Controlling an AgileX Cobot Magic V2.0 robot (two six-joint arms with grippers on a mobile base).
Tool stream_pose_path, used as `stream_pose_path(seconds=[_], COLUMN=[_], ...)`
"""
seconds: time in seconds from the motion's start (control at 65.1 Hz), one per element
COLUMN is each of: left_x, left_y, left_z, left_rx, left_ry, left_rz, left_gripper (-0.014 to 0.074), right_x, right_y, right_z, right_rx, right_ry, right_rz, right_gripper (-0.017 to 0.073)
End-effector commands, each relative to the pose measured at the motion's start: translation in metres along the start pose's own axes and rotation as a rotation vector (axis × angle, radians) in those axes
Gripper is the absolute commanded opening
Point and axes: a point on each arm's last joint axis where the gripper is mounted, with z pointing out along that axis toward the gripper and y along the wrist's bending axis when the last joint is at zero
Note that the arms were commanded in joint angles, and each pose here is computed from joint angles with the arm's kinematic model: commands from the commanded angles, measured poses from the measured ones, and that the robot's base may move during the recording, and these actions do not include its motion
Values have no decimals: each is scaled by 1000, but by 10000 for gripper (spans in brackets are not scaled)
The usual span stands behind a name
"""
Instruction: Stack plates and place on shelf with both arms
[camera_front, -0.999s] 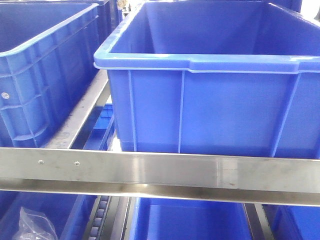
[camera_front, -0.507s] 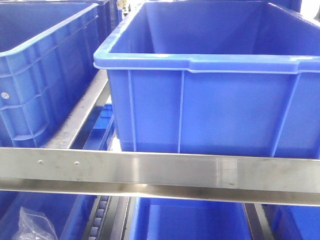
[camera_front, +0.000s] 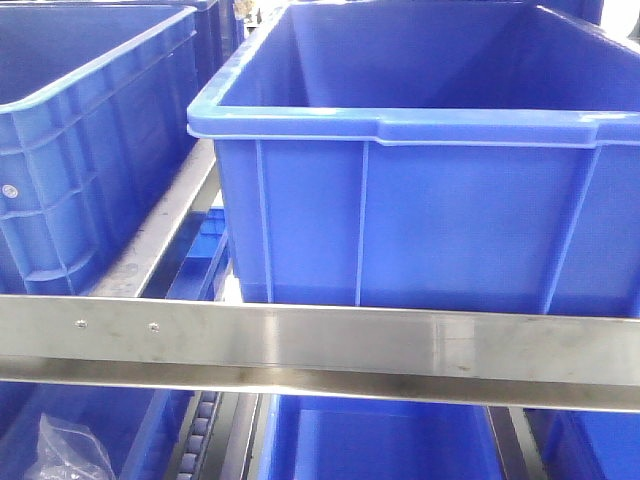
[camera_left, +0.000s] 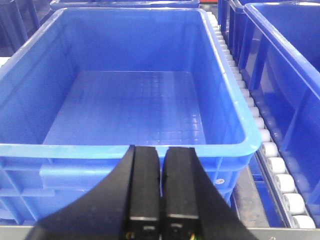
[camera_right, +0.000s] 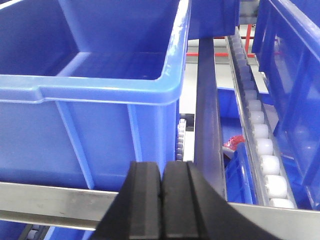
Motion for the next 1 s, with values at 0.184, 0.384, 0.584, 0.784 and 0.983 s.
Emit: stream_pose_path(seconds=[0.184, 0.384, 0.584, 0.784, 0.983], left_x=[18, 52, 72, 73, 73], left_y=[0, -1, -1, -1, -1], left_z=[-16, -25, -30, -37, -37], left_rx=[-14, -14, -16, -20, -20], left_ry=[-223, -219, -214, -243, -247], left_rz=[46, 63, 63, 63, 63], left_gripper=[83, 83, 83, 83, 83], right_x=[-8, -8, -8, -8, -8], right_y=[-1, -1, -1, -1, -1], right_z=[-2, -2, -2, -2, -2], right_rx=[10, 10, 10, 10, 10], right_ry=[-100, -100, -100, -99, -99], right_rz=[-13, -13, -13, -13, -13], right_gripper=[55, 55, 55, 55, 55])
